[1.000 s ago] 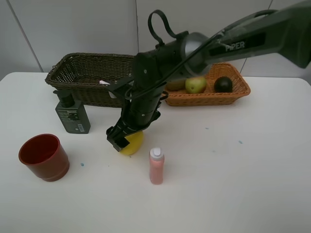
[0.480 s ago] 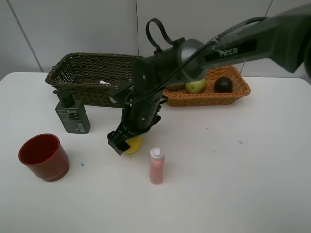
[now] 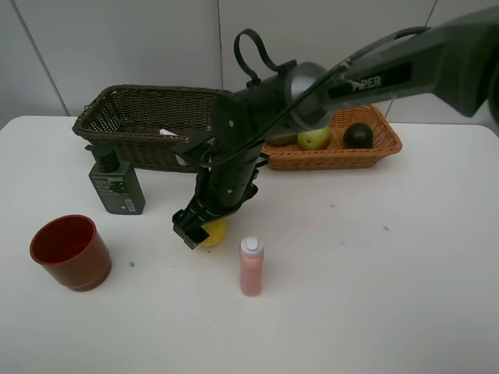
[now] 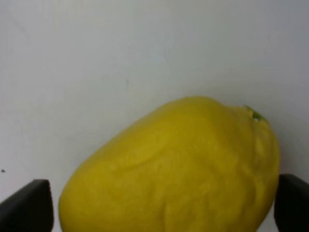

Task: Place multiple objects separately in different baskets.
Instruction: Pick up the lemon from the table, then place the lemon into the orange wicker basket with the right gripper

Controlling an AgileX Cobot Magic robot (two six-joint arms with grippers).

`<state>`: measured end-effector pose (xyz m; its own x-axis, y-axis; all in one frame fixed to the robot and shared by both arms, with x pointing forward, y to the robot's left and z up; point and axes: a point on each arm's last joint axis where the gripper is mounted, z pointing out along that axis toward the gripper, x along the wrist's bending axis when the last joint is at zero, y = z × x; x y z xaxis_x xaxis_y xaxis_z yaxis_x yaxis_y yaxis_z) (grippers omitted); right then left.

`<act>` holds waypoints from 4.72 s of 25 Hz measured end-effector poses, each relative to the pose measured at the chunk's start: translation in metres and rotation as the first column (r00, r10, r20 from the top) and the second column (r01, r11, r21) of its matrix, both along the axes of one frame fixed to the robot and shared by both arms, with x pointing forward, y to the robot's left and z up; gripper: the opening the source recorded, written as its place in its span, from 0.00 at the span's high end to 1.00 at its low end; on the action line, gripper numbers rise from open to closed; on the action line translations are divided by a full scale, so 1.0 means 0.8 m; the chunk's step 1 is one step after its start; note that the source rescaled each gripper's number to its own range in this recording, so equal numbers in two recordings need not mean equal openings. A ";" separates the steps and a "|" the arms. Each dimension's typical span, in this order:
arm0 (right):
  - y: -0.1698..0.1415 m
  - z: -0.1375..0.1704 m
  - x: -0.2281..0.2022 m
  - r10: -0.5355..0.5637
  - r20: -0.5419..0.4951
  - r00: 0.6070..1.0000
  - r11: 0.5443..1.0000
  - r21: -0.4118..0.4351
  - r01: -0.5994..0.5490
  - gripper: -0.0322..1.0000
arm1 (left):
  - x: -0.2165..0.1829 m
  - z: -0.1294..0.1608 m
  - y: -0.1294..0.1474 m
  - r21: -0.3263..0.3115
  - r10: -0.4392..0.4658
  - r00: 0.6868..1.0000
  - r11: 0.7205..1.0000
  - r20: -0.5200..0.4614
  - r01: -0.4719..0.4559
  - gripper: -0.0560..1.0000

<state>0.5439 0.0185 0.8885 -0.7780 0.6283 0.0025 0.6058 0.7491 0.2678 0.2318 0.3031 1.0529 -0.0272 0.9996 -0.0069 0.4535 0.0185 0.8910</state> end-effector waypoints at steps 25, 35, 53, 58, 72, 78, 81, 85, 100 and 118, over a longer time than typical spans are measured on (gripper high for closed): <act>0.006 0.003 -0.008 -0.011 -0.033 0.999 1.000 0.015 0.011 0.21 | 0.000 0.000 0.000 0.000 0.000 1.000 1.000 0.000 0.000 0.02; 0.000 0.109 0.004 0.025 0.089 0.996 0.999 -0.029 -0.023 0.21 | 0.000 0.000 0.000 0.000 0.000 1.000 1.000 0.000 0.000 0.02; -0.140 0.237 0.129 -0.431 0.320 0.844 0.903 0.150 0.404 0.21 | 0.000 0.000 0.000 0.000 0.000 1.000 1.000 0.000 0.000 0.02; -0.196 0.240 0.158 -0.528 0.341 0.778 0.849 0.189 0.493 0.21 | 0.000 0.000 0.000 0.000 0.000 1.000 1.000 0.000 0.000 0.02; -0.250 0.141 0.213 -0.598 0.277 0.752 0.797 0.101 0.596 0.21 | 0.000 0.000 0.000 0.000 0.000 1.000 1.000 0.000 0.000 0.02; -0.247 0.109 0.221 -0.593 0.259 0.762 0.800 0.083 0.594 0.21 | 0.000 0.000 0.000 0.000 0.000 1.000 1.000 0.000 0.000 0.02; -0.246 0.106 0.223 -0.592 0.263 0.762 0.801 0.089 0.592 0.21 | 0.000 0.000 0.000 0.000 0.000 1.000 1.000 0.000 0.000 0.02; -0.246 0.106 0.223 -0.593 0.263 0.761 0.801 0.093 0.592 0.21 | 0.000 0.000 0.000 0.000 0.000 1.000 1.000 0.000 0.000 0.02; -0.245 0.105 0.222 -0.603 0.244 0.760 0.795 0.101 0.598 0.05 | 0.000 0.000 0.000 0.000 0.000 1.000 1.000 0.000 0.000 0.02; -0.238 0.152 0.199 -0.607 0.218 0.764 0.792 0.094 0.603 0.00 | 0.000 0.000 0.000 0.000 0.000 1.000 1.000 0.000 0.000 0.02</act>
<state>0.7029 -0.1720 1.0099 -0.2165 0.9703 -0.1079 0.8529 0.2418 0.4627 0.2318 0.3031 1.0529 -0.0272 0.9996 -0.0069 0.4535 0.0185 0.8910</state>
